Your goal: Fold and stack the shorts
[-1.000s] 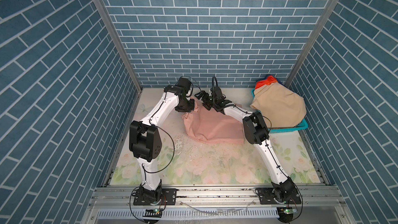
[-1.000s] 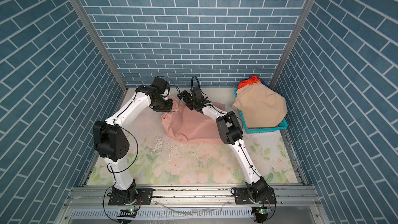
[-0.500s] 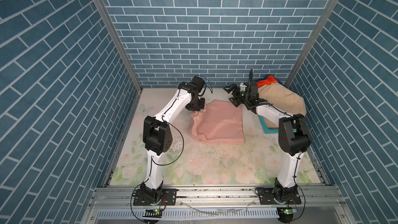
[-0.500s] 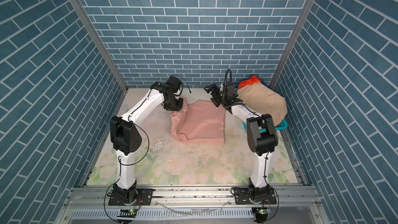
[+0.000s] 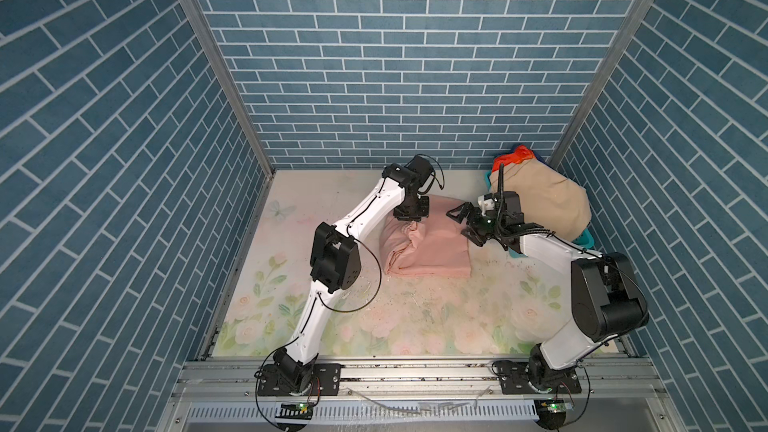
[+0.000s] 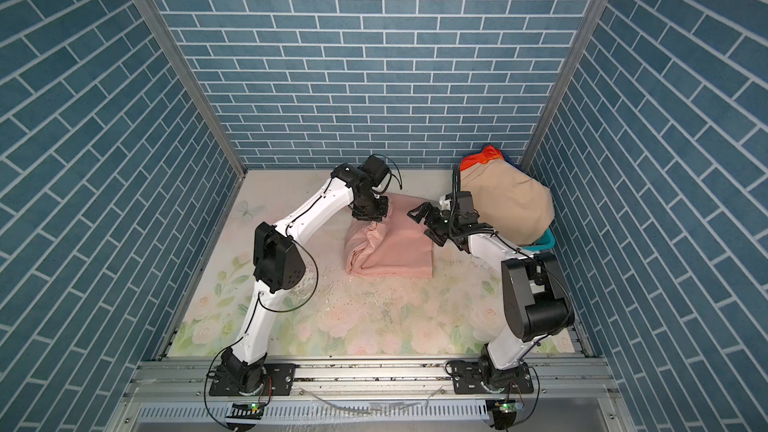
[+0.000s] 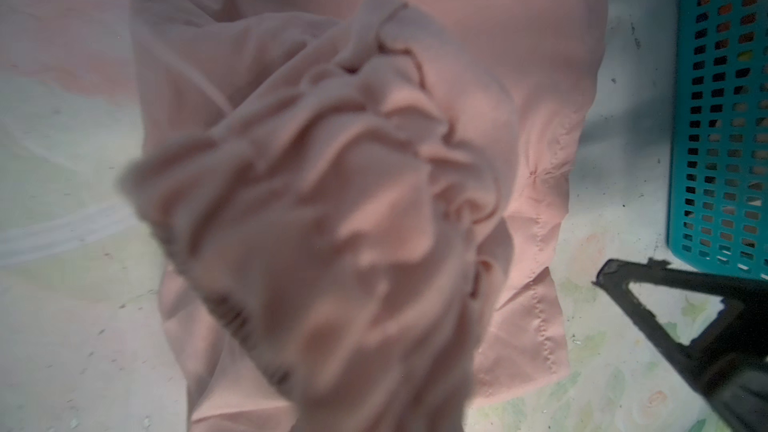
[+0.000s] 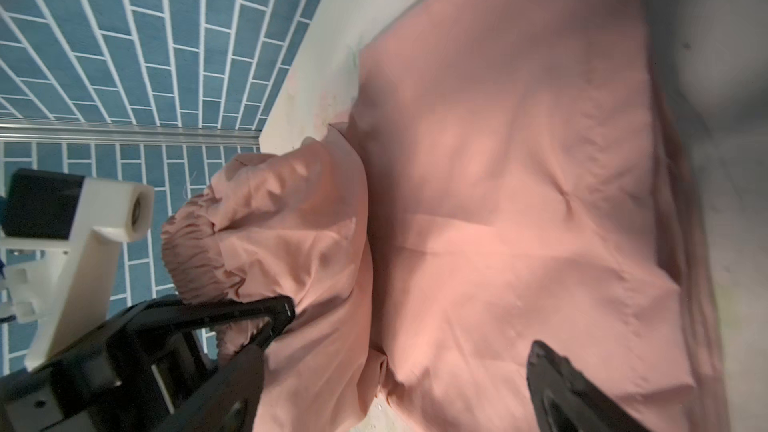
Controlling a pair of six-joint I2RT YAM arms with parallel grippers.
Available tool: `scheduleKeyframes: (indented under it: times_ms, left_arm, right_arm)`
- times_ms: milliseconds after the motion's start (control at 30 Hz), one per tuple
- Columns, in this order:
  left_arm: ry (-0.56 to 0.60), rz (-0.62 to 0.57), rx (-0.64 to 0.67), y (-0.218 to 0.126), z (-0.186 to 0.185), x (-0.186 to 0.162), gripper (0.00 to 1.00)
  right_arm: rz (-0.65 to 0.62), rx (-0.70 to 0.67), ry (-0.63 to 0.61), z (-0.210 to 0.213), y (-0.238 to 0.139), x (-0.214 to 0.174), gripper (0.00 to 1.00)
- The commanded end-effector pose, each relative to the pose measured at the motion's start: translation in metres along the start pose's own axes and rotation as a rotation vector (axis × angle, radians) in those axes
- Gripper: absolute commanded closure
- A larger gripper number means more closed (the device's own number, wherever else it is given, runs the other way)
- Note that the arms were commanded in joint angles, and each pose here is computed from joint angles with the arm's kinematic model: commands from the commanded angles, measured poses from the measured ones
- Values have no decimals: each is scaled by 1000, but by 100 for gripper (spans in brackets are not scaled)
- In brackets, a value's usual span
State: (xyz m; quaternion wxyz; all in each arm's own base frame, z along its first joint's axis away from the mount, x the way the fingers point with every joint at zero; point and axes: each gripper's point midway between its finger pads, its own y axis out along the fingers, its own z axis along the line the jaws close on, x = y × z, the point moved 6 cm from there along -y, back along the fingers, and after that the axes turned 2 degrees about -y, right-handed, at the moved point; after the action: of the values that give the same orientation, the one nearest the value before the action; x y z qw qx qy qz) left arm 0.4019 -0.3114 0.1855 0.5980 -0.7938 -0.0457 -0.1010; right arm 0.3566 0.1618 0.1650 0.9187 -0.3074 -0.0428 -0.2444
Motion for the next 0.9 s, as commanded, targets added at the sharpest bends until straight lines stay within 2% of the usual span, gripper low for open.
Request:
scheduleKeyframes:
  times_ms: [0, 33, 167, 300, 367, 467, 567, 633, 767, 867]
  left_arm:
    - [-48, 30, -60, 26, -12, -5, 90]
    - [-51, 29, -70, 31, -14, -6, 85]
    - [-66, 11, -137, 41, -26, -7, 86]
    - [-91, -16, -286, 41, -47, -6, 62]
    - [-86, -58, -380, 25, -57, 0, 44]
    - [-41, -176, -429, -23, -61, 11, 1]
    - [-33, -288, -414, -72, -41, 19, 0]
    - [-105, -348, -431, -93, -11, 23, 0]
    - [-256, -379, -490, -95, 46, 24, 0]
    - [-275, -346, -483, -85, 62, 18, 0]
  right_arm:
    - [-40, 57, -96, 17, -26, 0, 1]
    - [-47, 47, -99, 13, -31, -1, 2]
    - [-59, 3, -122, 4, -47, -8, 1]
    - [-53, -42, -171, -1, -56, -16, 1]
    - [-50, -61, -193, -3, -59, -20, 1]
    - [-36, -88, -220, -7, -60, -25, 2]
    - [-15, -149, -286, -7, -59, -32, 1]
    - [8, -215, -363, -2, -54, -40, 1]
    - [76, -377, -501, 1, -33, -57, 1]
    - [115, -492, -584, 4, -16, -67, 1]
